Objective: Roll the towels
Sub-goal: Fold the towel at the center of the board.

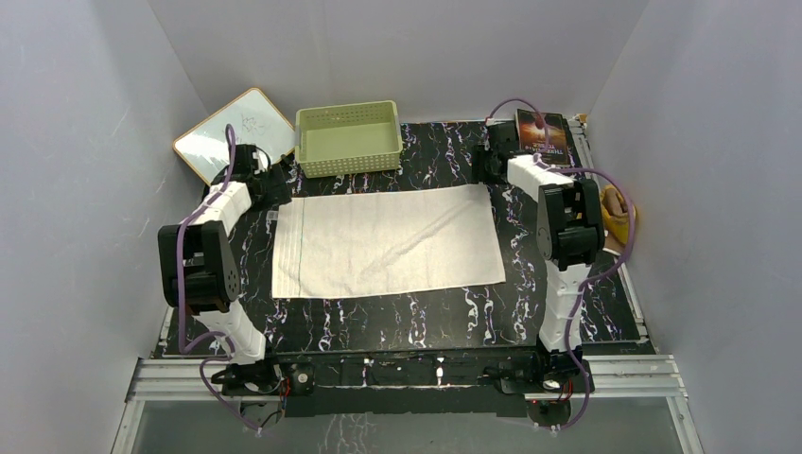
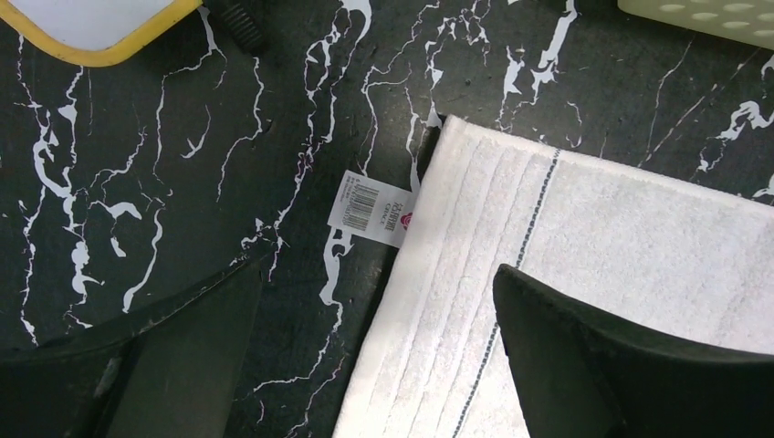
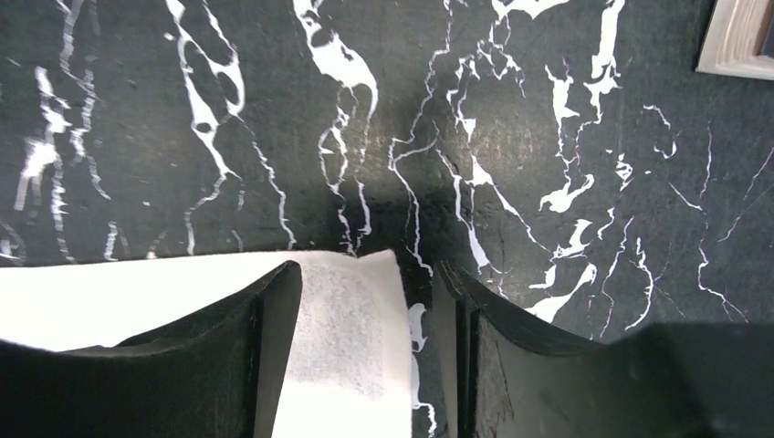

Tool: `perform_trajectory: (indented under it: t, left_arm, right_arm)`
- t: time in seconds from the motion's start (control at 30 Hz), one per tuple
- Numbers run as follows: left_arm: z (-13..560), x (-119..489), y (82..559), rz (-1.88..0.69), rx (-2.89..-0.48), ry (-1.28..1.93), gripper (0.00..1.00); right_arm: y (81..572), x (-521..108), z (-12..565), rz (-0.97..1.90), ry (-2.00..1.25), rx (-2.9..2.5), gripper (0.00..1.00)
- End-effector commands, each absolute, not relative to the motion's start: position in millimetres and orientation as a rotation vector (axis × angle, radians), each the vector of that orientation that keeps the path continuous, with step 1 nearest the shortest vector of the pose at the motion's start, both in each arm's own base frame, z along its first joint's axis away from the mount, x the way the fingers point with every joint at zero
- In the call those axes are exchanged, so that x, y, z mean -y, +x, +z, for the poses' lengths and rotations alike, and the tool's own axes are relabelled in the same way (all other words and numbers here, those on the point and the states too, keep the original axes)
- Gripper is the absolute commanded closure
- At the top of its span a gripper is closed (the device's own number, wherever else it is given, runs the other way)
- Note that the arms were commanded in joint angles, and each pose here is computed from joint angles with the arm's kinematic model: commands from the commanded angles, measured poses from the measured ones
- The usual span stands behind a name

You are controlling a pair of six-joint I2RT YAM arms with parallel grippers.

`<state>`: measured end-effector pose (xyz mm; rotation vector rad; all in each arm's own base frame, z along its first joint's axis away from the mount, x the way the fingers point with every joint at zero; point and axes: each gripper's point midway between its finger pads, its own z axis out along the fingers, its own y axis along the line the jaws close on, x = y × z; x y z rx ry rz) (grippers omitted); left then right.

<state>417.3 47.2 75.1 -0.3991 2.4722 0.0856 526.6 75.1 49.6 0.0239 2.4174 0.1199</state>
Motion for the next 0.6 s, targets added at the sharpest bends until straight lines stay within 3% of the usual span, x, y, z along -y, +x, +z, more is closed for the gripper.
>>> perform_trajectory:
  t: [0.0, 0.57]
  left_arm:
    - [93.1, -54.5, 431.9, 0.129, -2.418, -0.377, 0.03]
    - [73.3, -58.8, 463.9, 0.165, -2.435, -0.183, 0.03]
  right_arm:
    - [530.9, -60.7, 45.7, 0.022, -0.010, -2.423, 0.48]
    - [527.6, -60.4, 25.0, 0.008, -0.016, -2.470, 0.74]
